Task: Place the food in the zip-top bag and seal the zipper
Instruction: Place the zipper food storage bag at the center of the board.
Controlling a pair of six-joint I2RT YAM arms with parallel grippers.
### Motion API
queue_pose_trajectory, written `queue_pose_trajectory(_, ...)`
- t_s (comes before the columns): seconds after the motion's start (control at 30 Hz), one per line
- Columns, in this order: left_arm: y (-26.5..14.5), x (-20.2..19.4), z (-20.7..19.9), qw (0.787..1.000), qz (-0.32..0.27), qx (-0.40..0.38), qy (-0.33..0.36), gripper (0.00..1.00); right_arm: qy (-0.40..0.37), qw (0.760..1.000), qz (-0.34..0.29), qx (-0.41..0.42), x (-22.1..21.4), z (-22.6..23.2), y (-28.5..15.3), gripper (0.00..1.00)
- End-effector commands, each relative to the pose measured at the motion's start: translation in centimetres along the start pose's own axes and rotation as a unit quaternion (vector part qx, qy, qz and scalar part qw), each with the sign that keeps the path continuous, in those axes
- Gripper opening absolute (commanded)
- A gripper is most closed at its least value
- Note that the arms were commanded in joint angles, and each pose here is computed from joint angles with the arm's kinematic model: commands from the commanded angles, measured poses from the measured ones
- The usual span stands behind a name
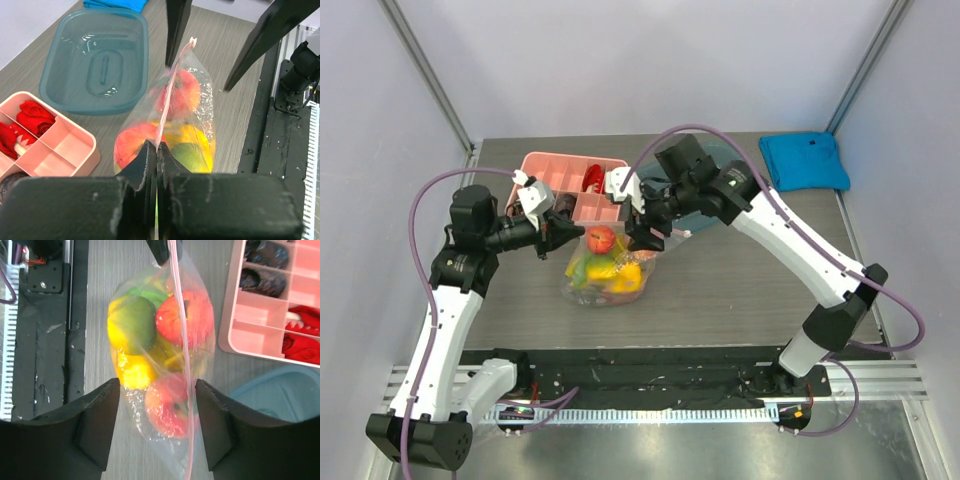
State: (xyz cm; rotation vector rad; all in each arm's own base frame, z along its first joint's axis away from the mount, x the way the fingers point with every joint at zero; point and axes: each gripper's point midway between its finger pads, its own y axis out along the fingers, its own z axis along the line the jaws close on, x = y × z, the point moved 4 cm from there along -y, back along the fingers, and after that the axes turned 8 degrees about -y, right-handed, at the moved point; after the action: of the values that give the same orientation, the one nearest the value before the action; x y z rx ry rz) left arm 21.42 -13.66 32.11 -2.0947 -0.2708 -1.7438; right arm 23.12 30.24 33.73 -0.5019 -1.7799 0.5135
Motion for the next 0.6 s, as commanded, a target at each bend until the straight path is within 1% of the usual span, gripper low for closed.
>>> queue_pose_trajectory(0.0, -0.4, 2.5, -0.6, 0.998, -0.030, -0.011, 0.047, 0.00, 0.031, 0.999, 0.017, -0.007, -1.2, -0.8, 2.5, 0.51)
queue_pose_trajectory(0.03, -0.4, 2.5, -0.7, 0.998, -0.030, -0.010, 0.046, 0.00, 0.035, 0.999, 0.017, -0.004, -1.3, -0.7, 2.8, 0.36)
queue_pose_trajectory(0.07, -0.5, 2.4, -0.7, 0.999, -0.030, -0.008, 0.043, 0.00, 0.037, 0.999, 0.011, 0.004, -0.9, -0.6, 2.7, 0.16)
queue_pose_trajectory(0.1, -0.6, 2.5, -0.8, 0.999, -0.032, 0.002, 0.039, 0.00, 0.040, 0.999, 0.008, 0.008, -0.7, -0.5, 2.8, 0.01)
queue_pose_trajectory(0.17, -0.7, 2.6, -0.4, 0.999, -0.037, 0.021, 0.029, 0.00, 0.061, 0.998, -0.009, 0.013, 0.4, -0.3, 2.4, 0.01)
queue_pose_trajectory(0.2, -0.9, 2.9, -0.1, 0.998, -0.046, 0.046, 0.009, 0.00, 0.073, 0.997, -0.026, 0.026, 1.1, 0.1, 2.2, 0.01)
queue_pose_trajectory(0.27, -1.0, 3.4, 0.5, 0.995, -0.063, 0.075, -0.018, 0.00, 0.119, 0.991, -0.061, 0.028, 2.9, 0.6, 1.5, 0.01)
queue_pose_trajectory(0.3, -1.2, 4.1, 1.5, 0.990, -0.079, 0.114, -0.017, 0.10, 0.137, 0.986, -0.081, 0.044, 3.7, 1.0, 1.4, 0.01)
queue_pose_trajectory(0.33, -1.3, 4.5, 1.6, 0.985, -0.091, 0.130, -0.063, 0.18, 0.153, 0.982, -0.095, 0.053, 4.3, 1.4, 1.2, 0.01)
queue_pose_trajectory(0.37, -1.4, 4.8, 2.2, 0.981, -0.098, 0.151, -0.076, 0.27, 0.193, 0.972, -0.121, 0.059, 5.6, 1.7, 0.7, 0.01)
queue_pose_trajectory(0.4, -1.5, 4.9, 2.4, 0.977, -0.100, 0.163, -0.092, 0.51, 0.220, 0.965, -0.127, 0.068, 5.6, 2.1, 1.0, 0.01)
queue_pose_trajectory(0.43, -1.7, 5.4, 2.8, 0.971, -0.108, 0.184, -0.109, 0.61, 0.247, 0.956, -0.140, 0.079, 6.0, 2.4, 0.9, 0.01)
queue_pose_trajectory(0.47, -1.8, 5.4, 2.9, 0.968, -0.108, 0.190, -0.120, 0.74, 0.279, 0.943, -0.159, 0.084, 6.7, 2.6, 0.9, 0.01)
queue_pose_trajectory(0.5, -1.9, 5.6, 2.9, 0.966, -0.110, 0.195, -0.128, 0.79, 0.297, 0.936, -0.166, 0.087, 6.9, 2.7, 0.8, 0.01)
queue_pose_trajectory(0.53, -2.1, 5.8, 2.9, 0.962, -0.114, 0.204, -0.144, 1.00, 0.313, 0.930, -0.173, 0.082, 6.9, 2.5, 0.9, 0.01)
queue_pose_trajectory(0.57, -2.2, 6.0, 2.8, 0.960, -0.118, 0.206, -0.147, 1.00, 0.320, 0.925, -0.190, 0.075, 7.0, 2.4, 1.1, 0.01)
